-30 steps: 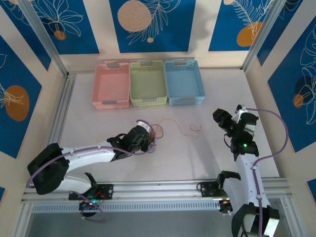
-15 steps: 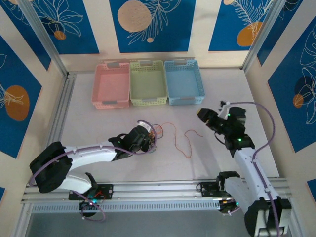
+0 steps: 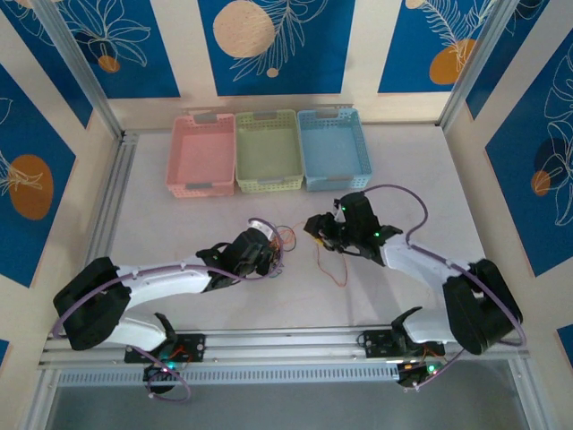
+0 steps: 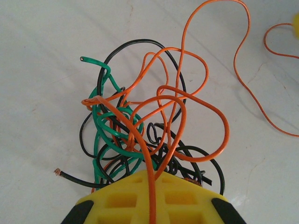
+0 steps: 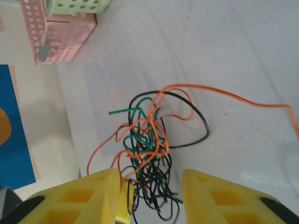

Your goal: Untangle the cables

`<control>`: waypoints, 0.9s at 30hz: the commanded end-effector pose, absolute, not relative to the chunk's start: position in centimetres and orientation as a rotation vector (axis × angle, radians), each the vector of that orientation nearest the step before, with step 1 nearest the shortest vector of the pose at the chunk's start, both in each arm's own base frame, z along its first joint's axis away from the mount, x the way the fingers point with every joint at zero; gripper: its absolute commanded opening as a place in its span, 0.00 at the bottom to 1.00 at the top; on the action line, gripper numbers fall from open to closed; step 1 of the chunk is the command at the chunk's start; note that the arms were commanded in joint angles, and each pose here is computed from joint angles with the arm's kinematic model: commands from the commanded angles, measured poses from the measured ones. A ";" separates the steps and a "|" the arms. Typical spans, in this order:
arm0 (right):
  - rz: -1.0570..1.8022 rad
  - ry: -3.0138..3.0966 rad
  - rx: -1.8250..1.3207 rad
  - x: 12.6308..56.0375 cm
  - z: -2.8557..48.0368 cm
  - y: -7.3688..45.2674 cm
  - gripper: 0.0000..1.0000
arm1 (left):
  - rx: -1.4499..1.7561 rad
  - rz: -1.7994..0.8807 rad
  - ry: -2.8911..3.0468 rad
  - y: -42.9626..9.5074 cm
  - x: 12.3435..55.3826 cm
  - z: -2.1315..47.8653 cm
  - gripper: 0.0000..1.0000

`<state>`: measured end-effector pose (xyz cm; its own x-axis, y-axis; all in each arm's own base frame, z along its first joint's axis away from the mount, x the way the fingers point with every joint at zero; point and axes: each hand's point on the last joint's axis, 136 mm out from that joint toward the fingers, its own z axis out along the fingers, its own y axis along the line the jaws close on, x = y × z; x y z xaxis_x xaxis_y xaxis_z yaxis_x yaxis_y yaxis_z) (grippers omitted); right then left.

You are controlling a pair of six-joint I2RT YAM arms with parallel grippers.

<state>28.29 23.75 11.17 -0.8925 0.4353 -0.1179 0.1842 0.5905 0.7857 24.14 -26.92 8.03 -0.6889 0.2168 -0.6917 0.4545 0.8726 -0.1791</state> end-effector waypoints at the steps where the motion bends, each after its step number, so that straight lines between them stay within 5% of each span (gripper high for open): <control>1: 1.227 2.462 0.544 30.4 12.4 24.8 0.40 | 0.457 -0.475 2.320 -26.9 24.4 8.7 0.00; 17: 1.229 2.537 0.607 32.2 8.5 26.4 0.40 | 0.457 -0.468 2.323 -26.9 24.6 8.5 0.00; 27: 1.291 2.534 0.501 33.2 8.9 27.6 0.07 | 0.459 -0.458 2.331 -26.9 24.6 8.3 0.00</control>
